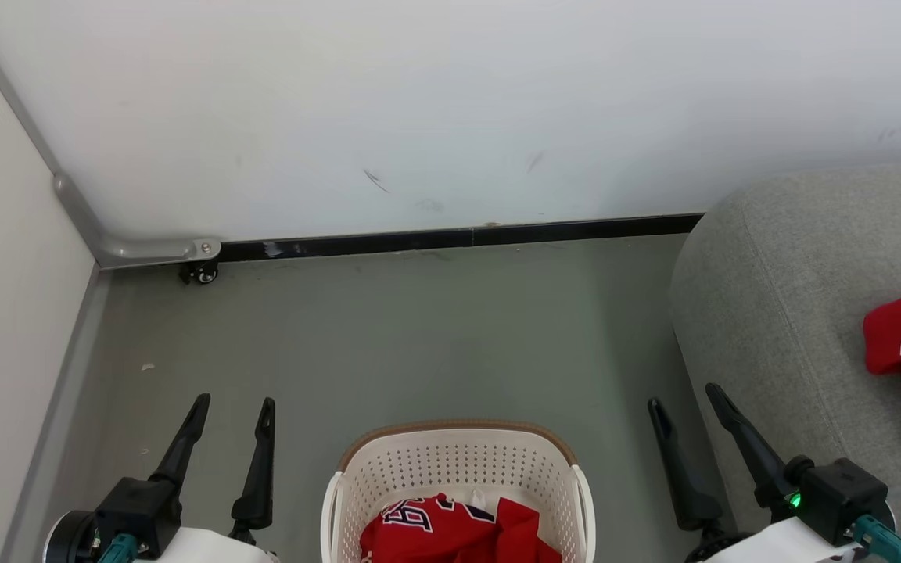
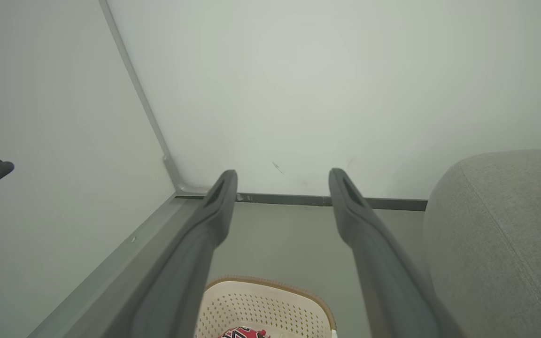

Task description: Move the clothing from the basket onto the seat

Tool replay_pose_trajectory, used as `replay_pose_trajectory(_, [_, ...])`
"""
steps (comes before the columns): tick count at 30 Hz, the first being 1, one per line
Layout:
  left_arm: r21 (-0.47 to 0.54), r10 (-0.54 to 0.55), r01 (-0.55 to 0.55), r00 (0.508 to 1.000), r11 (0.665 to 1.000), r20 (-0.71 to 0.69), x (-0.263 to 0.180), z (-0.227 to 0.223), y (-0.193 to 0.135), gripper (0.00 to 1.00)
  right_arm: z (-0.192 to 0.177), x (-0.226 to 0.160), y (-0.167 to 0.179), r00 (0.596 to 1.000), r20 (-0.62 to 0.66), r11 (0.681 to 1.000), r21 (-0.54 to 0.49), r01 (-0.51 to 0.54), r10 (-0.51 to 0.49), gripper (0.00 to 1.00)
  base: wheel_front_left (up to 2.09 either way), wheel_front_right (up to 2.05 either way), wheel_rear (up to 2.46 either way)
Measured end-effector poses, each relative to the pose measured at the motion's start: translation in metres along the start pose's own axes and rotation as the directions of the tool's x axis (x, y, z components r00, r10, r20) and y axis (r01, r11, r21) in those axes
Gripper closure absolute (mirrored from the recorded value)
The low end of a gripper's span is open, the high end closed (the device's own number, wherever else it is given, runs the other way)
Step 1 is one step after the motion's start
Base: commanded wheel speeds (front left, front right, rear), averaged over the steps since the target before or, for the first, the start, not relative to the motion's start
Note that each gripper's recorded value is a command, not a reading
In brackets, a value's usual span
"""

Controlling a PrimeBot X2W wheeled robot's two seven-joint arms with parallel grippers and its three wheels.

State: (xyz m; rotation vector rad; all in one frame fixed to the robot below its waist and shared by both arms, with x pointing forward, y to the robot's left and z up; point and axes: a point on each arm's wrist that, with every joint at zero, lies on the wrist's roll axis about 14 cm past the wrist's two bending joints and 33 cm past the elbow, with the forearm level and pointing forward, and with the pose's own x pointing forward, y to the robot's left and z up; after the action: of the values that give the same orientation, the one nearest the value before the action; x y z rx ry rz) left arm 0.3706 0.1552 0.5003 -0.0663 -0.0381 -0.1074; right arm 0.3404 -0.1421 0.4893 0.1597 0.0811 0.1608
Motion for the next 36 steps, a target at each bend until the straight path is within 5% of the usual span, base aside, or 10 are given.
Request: replay_pose_trajectory(36, [0.053,-0.222,0.238,0.951,0.970,-0.217,0.043,-0.078,-0.038,0.00,0.012,0.033,-0.034,0.996,0.042,0.996,-0.047,0.082,-0.080,0.00,0.00,0.00,0.00])
